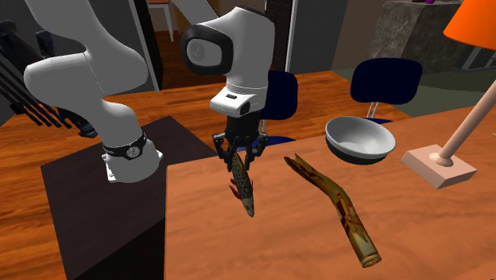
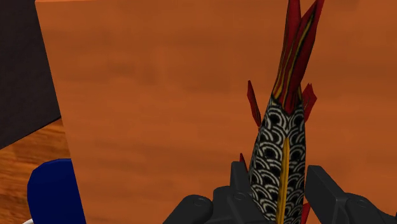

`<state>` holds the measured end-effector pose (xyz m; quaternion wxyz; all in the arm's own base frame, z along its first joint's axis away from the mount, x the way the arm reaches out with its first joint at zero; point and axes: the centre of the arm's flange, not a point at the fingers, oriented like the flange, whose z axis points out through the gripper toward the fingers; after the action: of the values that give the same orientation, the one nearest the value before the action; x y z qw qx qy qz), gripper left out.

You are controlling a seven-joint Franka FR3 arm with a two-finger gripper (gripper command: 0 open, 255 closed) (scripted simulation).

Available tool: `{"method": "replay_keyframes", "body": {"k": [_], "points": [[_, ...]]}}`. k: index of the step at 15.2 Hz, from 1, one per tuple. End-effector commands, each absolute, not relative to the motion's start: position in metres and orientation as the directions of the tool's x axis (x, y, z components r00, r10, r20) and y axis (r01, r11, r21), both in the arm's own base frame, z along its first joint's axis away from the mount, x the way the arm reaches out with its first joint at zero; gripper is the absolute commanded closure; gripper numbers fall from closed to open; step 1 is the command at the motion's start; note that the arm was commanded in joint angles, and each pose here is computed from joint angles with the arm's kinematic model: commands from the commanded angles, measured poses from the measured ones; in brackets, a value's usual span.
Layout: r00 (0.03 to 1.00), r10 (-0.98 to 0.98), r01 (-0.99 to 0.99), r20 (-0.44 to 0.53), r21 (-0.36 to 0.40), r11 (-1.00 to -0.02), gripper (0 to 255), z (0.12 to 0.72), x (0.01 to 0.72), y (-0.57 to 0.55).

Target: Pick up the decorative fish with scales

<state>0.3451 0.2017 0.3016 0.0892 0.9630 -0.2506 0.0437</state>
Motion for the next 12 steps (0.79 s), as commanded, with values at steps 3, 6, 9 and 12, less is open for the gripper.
{"method": "replay_keyframes", "body": {"k": [3, 6, 9, 12], "points": [[0.871, -0.475, -0.491, 0.128, 0.150, -0.858, 255, 0.301, 0.345, 0.201], [0.871, -0.475, -0.491, 0.128, 0.150, -0.858, 255, 0.317, 0.345, 0.201], [0.871, -0.475, -0.491, 0.128, 0.150, -0.858, 255, 0.333, 0.345, 0.201], [0.871, -0.475, -0.491, 0.128, 0.150, -0.858, 255, 0.349, 0.345, 0.201]]}}
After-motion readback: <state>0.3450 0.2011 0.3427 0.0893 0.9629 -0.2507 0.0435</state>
